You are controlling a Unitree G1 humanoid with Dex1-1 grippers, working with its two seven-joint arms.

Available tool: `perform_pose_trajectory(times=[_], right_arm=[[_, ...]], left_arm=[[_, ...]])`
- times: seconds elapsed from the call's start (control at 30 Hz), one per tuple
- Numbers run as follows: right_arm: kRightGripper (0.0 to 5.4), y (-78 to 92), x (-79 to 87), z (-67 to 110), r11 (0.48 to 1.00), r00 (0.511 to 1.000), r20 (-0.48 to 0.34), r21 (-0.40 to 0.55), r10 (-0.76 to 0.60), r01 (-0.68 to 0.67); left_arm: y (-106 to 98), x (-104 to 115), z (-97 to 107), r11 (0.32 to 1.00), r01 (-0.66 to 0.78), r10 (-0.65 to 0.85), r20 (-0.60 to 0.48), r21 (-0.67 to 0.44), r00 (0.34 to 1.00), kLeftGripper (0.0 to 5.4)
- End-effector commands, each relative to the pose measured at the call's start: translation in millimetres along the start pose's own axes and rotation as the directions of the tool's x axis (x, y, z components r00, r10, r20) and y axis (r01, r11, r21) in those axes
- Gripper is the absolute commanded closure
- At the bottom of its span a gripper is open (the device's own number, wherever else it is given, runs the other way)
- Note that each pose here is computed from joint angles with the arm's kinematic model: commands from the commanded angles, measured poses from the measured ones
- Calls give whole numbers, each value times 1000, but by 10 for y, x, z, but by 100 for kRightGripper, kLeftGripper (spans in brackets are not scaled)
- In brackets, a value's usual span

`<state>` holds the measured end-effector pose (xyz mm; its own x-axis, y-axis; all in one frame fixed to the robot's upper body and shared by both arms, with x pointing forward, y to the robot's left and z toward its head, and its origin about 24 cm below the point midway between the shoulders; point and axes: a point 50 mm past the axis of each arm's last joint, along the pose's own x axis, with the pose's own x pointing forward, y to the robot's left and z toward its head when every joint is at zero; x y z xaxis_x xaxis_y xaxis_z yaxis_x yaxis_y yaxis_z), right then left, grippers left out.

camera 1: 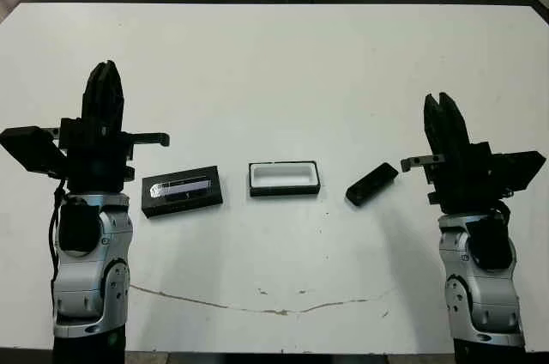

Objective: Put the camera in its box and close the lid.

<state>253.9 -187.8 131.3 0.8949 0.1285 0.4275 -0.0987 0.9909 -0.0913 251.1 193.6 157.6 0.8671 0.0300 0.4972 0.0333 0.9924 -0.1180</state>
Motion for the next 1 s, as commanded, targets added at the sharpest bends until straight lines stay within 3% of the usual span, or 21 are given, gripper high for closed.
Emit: perform_pose_trajectory(times=[0.03, 0.3, 0.47, 0.63, 0.73, 0.8, 1.0], right_arm=[[540, -25, -47, -51, 1000, 1000, -29, -3, -11, 11], [540, -52, -40, -44, 1000, 999, -45, -8, 14, -14], [540, -158, 83, 53, 994, 994, -54, -59, 92, -95], [540, -293, 412, 257, 974, 990, -31, -178, 137, -141], [540, -354, 667, 316, 952, 985, -62, -250, 163, -174], [540, -389, 852, 316, 932, 976, -101, -294, 191, -213], [540, -466, 1189, 153, 863, 937, -246, -383, 249, -330]], left_arm=[[33, -34, -47, 1000, -3, 4, -28, 11, 1000, 538], [19, -52, -67, 1000, 1, -1, -39, 5, 999, 538], [32, -73, -73, 1000, -5, 6, -40, 27, 999, 538], [35, -84, -88, 1000, -1, 2, -37, 26, 999, 538], [27, -84, -89, 1000, 2, -2, -42, 10, 999, 538], [26, -86, -88, 1000, 0, 0, -45, 7, 999, 538], [26, -97, -82, 1000, -5, 6, -47, 19, 999, 538]])
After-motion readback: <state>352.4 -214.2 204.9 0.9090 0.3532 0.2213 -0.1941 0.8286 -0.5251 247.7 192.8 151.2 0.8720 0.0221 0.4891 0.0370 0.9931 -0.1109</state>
